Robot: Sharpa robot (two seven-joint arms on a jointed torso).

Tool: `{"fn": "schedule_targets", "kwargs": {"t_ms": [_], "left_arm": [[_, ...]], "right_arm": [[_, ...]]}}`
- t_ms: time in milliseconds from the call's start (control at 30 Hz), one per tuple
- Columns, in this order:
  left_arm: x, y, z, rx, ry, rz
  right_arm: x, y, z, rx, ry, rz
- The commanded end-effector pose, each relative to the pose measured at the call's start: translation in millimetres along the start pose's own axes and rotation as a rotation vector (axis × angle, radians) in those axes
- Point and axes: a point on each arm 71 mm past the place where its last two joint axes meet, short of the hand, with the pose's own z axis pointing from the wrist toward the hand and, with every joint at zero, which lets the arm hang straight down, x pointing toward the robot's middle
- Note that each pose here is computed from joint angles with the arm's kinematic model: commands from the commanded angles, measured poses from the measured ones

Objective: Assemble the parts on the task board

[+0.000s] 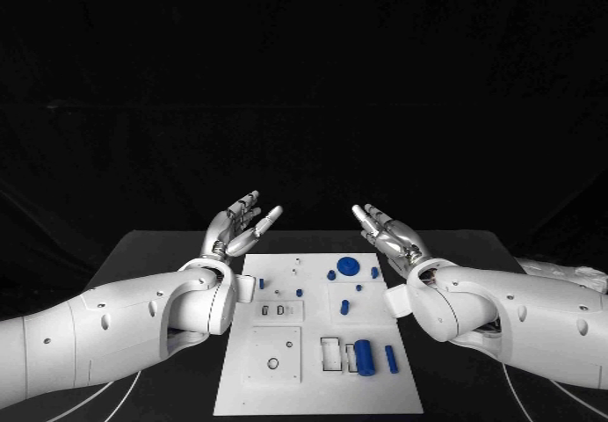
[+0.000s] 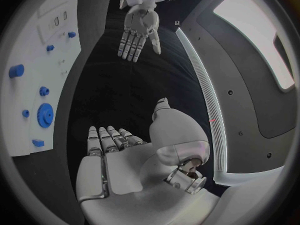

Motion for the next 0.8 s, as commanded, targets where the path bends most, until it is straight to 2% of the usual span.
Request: {"fn": "schedule_targets", "kwargs": {"t_ms": [33, 167, 267, 300, 333, 800], "left_arm": [[4.8, -13.3, 0.7, 0.175, 0.059, 0.001], [4.8, -13.3, 0.7, 0.175, 0.059, 0.001], [4.8, -13.3, 0.7, 0.175, 0.059, 0.001], [3.1, -8.6, 1.3, 0.12, 0.085, -0.004], [2.9, -8.0, 1.5, 0.115, 0.089, 0.0], [3.7, -1.5, 9.5, 0.113, 0.15, 0.148]], "right_arm": [[15.3, -1.7, -3.5, 0.045, 0.242, -0.085], [17.4, -3.4, -6.3, 0.068, 0.304, -0.123], [17.8, -3.9, -7.0, 0.075, 0.321, -0.134], [6.9, -3.9, -2.8, 0.042, 0.286, -0.138], [5.7, -3.9, -2.7, 0.041, 0.282, -0.139], [-10.3, -4.3, 0.7, 0.073, 0.266, -0.191]]}}
